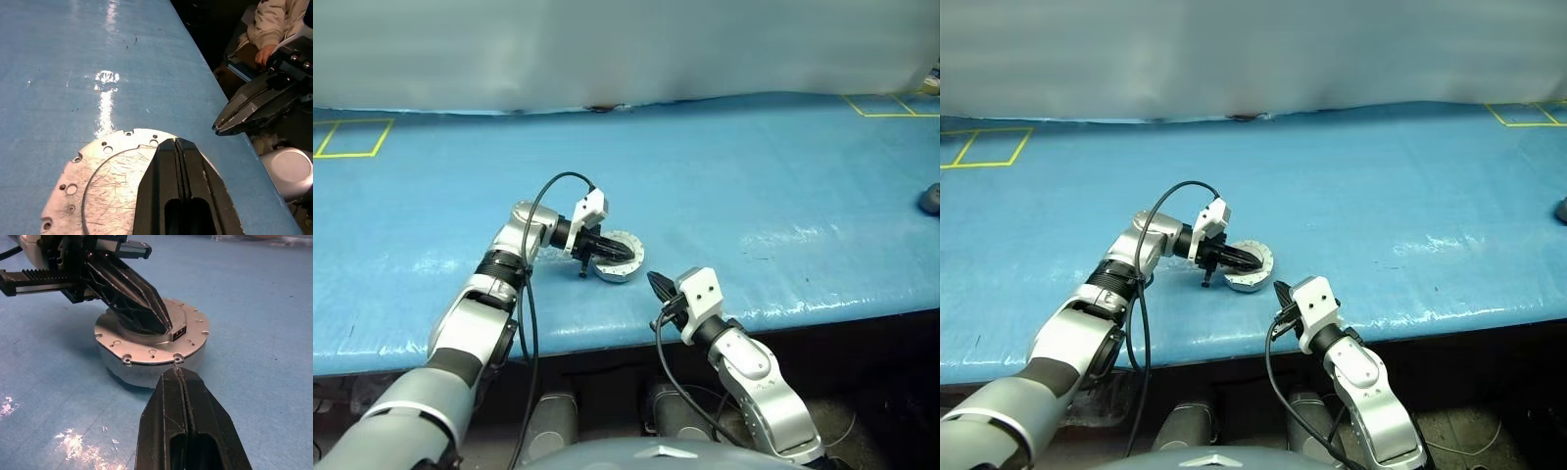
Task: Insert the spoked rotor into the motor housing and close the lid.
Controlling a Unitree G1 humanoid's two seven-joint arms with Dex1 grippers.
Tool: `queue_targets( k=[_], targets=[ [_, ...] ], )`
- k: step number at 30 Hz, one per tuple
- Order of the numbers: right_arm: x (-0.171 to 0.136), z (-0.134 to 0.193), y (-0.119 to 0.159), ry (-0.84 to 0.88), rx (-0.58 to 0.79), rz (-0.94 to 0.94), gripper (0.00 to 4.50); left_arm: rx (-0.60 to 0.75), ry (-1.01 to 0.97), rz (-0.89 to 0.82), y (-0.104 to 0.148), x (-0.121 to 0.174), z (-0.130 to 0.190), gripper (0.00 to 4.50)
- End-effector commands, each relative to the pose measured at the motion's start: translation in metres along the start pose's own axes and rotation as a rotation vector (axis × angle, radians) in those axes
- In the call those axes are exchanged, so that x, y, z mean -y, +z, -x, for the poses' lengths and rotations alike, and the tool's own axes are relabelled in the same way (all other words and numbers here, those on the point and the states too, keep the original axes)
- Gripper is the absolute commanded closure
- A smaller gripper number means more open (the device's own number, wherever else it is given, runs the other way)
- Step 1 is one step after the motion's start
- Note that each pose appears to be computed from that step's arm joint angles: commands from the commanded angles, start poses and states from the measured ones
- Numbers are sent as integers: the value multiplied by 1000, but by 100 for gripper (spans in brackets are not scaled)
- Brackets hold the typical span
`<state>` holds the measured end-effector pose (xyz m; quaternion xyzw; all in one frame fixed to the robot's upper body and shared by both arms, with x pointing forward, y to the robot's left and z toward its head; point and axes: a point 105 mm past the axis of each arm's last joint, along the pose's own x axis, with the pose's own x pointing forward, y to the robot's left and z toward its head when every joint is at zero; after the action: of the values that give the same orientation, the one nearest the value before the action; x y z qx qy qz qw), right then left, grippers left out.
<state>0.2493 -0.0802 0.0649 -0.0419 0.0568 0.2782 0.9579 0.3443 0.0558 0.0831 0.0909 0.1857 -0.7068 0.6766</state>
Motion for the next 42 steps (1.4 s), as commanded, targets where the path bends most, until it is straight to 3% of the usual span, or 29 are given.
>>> queue_targets(
  k=[1, 15, 35, 42],
  targets=[
    [1, 0, 12, -9, 54, 9, 448, -39, 9, -31, -2, 1, 1, 450],
    [0, -4, 12, 2, 56, 10, 448, -171, 134, -54, -41, -1, 5, 450],
    [1, -3, 13, 18, 50, 7, 448, -176, 200, -37, -57, 1, 2, 450],
    [7, -3, 28, -43, 94, -186, 448, -157, 173, -30, -56, 7, -3, 450]
  ],
)
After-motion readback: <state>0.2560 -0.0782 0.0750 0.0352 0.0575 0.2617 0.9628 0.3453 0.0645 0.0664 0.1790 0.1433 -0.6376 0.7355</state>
